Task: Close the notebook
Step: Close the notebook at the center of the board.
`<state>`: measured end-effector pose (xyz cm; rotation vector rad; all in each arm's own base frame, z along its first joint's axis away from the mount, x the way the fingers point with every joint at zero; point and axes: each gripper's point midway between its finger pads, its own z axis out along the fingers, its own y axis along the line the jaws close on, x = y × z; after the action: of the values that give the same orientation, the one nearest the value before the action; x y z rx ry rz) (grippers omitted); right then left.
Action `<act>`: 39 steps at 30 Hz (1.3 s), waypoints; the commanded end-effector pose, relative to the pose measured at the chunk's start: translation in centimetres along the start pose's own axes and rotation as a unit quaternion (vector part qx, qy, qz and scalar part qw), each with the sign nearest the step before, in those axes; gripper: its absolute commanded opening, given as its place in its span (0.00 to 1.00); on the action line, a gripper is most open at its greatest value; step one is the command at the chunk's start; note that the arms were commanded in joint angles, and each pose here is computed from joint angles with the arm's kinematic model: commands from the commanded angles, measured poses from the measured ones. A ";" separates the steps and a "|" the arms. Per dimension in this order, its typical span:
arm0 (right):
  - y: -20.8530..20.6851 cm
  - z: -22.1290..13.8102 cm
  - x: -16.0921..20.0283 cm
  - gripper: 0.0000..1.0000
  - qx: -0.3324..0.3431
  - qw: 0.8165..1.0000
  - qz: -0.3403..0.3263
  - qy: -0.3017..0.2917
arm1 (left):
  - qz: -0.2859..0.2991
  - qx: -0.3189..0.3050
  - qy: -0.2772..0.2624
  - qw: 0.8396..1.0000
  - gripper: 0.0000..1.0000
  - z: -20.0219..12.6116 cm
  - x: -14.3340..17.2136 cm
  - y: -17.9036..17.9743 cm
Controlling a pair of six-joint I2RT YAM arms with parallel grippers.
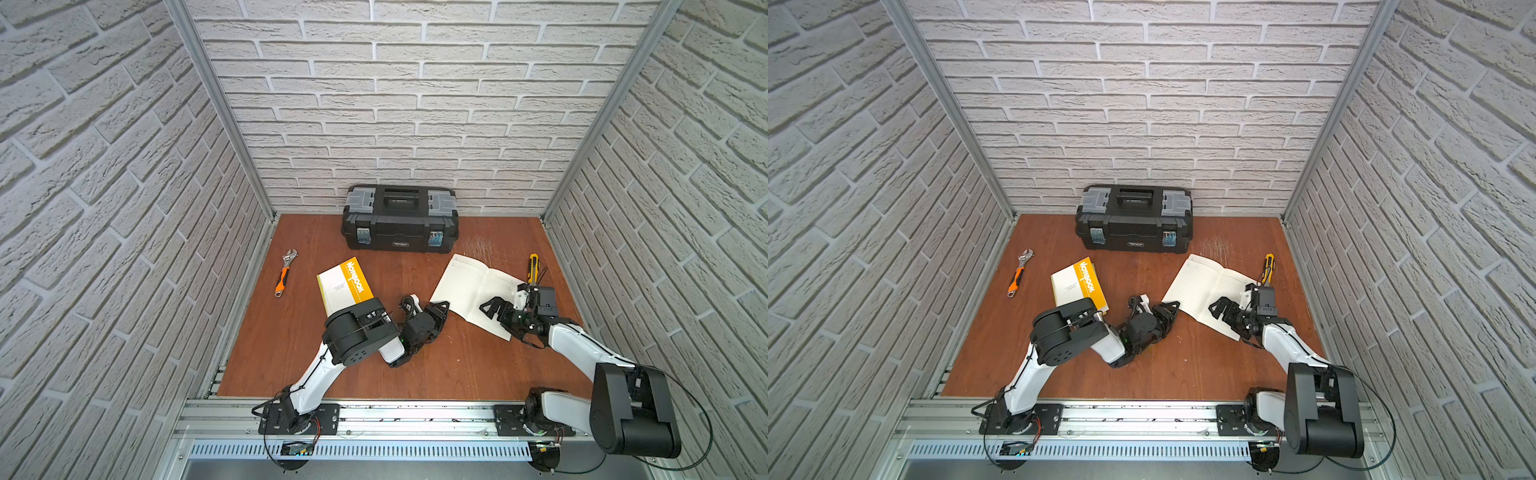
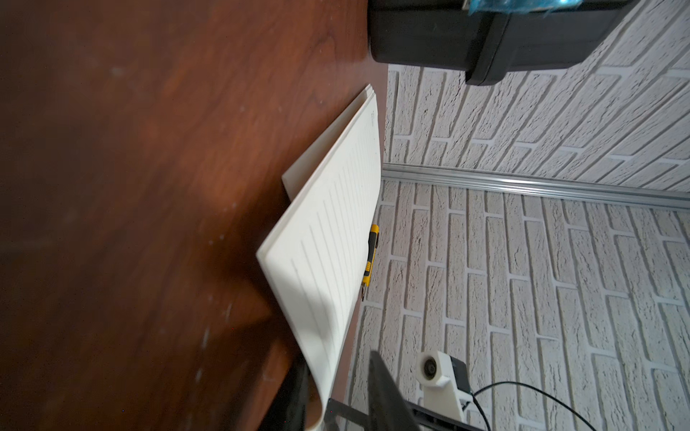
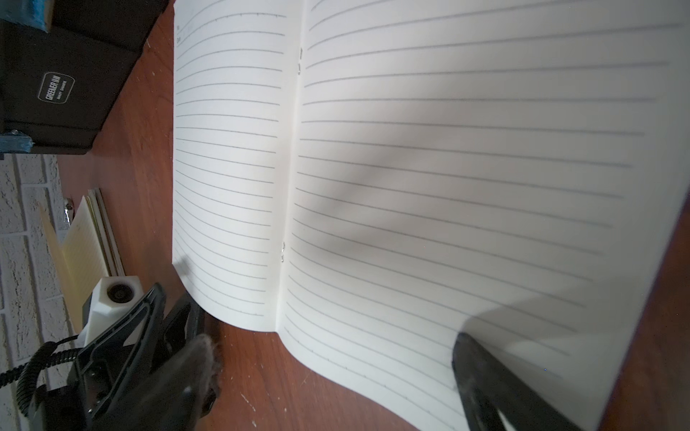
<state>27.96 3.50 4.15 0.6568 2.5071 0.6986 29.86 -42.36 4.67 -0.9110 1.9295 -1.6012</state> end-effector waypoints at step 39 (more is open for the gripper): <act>5.6 -5.5 -3.2 1.00 -0.078 0.993 -0.043 -0.082 | 0.061 0.089 0.115 0.987 0.00 0.5 2.8 -7.3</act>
<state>29.36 3.84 12.23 0.5196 2.2902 0.7382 29.98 -45.84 7.94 -0.6304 2.0004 -1.7752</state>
